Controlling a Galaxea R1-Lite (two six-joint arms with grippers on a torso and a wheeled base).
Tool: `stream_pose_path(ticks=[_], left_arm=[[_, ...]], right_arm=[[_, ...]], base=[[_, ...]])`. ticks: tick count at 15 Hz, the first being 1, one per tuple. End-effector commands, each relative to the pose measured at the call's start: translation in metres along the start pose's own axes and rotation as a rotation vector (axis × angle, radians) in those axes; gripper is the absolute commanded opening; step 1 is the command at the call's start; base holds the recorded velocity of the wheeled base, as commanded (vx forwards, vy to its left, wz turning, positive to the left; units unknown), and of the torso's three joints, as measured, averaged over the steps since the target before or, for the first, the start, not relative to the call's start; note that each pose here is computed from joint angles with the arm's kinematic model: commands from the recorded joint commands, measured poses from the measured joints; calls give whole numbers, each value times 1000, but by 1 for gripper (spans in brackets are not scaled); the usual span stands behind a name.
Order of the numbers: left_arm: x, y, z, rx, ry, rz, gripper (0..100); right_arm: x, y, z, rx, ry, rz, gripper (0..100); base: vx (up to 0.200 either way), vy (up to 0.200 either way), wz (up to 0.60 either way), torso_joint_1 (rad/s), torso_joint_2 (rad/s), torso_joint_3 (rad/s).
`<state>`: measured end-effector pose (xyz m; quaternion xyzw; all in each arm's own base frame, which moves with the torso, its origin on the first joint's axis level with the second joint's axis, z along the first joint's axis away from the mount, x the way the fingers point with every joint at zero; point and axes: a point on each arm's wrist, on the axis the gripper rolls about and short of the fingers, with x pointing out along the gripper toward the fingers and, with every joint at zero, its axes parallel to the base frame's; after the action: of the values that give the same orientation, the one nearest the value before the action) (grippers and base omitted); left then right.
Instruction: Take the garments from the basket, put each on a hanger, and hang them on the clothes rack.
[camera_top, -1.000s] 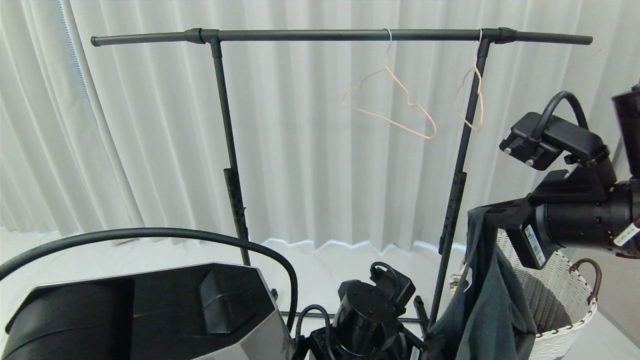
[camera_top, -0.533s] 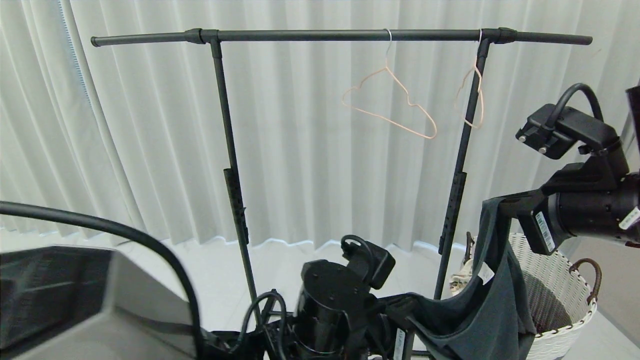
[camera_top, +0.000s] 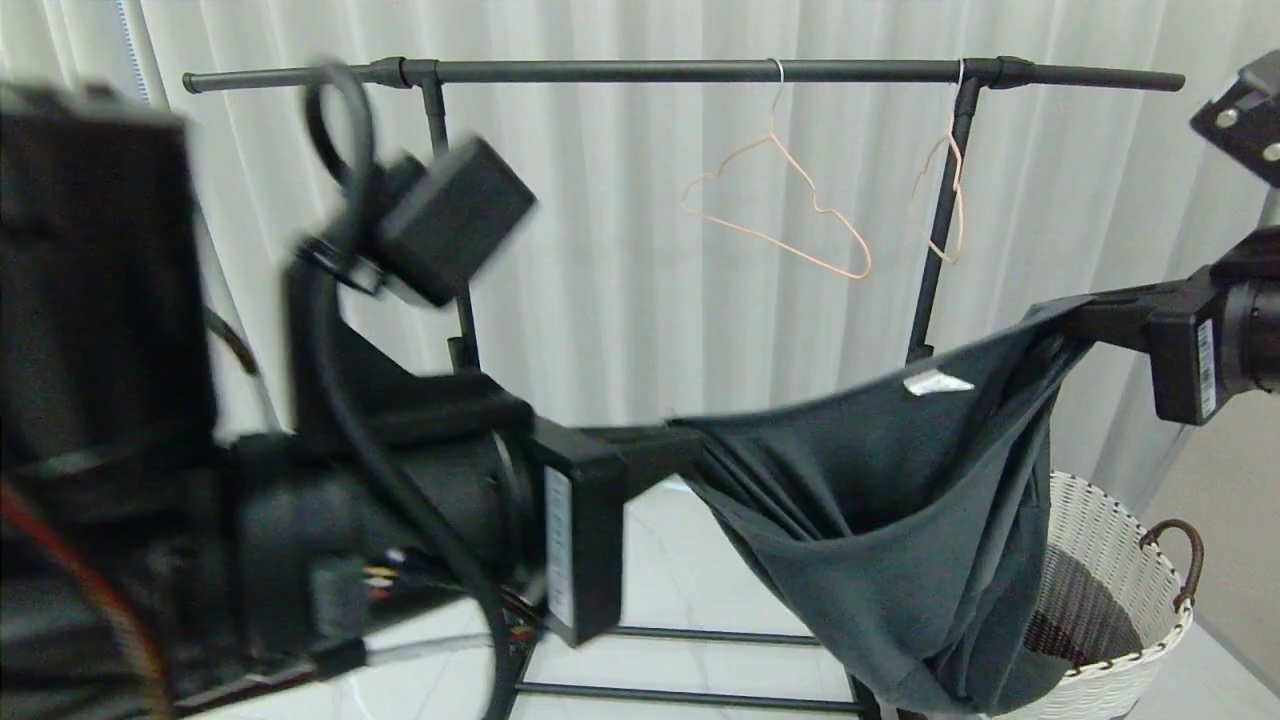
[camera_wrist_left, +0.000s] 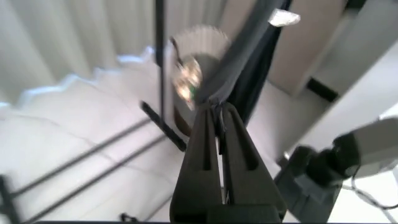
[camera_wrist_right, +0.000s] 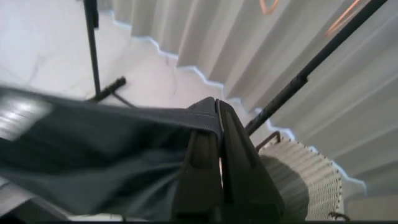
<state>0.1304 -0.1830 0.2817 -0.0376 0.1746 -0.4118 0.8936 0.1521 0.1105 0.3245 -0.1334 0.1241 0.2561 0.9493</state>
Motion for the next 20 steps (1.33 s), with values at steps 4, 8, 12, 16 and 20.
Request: stream_pose_path(ticks=[4, 8, 12, 16, 20], left_arm=[[-90, -3, 52, 130, -139, 164, 0], [-85, 5, 49, 323, -100, 386, 0], [-83, 16, 45, 397, -61, 454, 0], [-91, 11, 61, 386, -132, 383, 0], [-83, 10, 74, 377, -155, 384, 0]], right_arm=[[-13, 2, 16, 4, -112, 17, 0], [-10, 9, 17, 0, -141, 43, 0], [-11, 7, 28, -4, -177, 38, 0], [-8, 4, 56, -10, -245, 29, 0], [-8, -1, 81, -36, -246, 29, 0]], base=[[0, 0, 0, 0, 0, 0], [0, 0, 0, 0, 0, 0], [0, 0, 0, 0, 0, 0], [0, 0, 0, 0, 0, 0], [0, 0, 0, 0, 0, 0]])
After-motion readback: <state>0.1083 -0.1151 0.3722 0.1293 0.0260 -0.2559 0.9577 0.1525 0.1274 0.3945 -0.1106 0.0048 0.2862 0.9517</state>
